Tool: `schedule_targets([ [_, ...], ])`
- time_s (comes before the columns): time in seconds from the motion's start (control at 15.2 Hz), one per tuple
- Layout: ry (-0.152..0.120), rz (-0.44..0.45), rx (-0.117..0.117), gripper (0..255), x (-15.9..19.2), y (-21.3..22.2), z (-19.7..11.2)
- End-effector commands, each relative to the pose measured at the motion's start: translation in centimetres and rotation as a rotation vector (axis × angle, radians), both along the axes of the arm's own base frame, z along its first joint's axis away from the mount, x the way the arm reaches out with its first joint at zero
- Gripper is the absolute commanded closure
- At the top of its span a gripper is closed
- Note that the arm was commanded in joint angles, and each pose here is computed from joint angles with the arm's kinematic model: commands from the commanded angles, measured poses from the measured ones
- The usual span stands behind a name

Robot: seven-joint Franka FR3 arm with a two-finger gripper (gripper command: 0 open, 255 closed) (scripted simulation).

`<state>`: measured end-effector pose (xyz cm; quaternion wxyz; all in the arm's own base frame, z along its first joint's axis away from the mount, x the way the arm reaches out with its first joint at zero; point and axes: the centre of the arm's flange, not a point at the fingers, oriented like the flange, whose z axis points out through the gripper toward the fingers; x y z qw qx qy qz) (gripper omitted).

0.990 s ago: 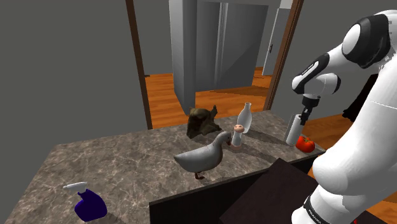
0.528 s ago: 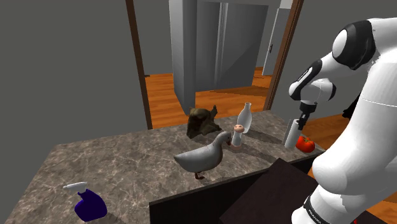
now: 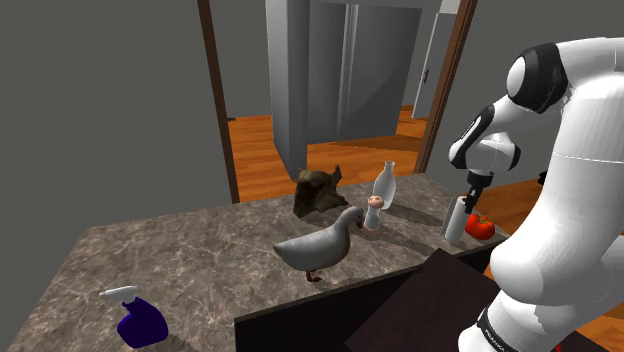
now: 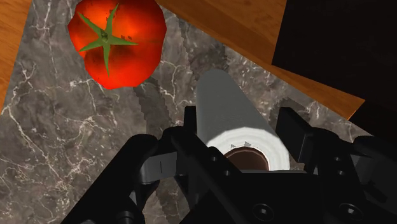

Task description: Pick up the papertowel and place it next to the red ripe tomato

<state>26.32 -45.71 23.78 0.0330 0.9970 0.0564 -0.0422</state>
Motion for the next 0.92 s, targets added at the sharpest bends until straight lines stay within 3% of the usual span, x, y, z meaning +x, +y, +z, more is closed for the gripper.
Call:
schedule_targets([
  [0.0,0.0,0.0,0.0,255,0.04,-0.01,-0.46],
  [0.46,0.0,0.0,0.0,255,0.04,-0.02,-0.46],
  [0.53,0.0,0.0,0.0,0,0.04,-0.02,-0.46],
  [0.86,0.0,0.0,0.0,0,0.04,-0.02,-0.46],
])
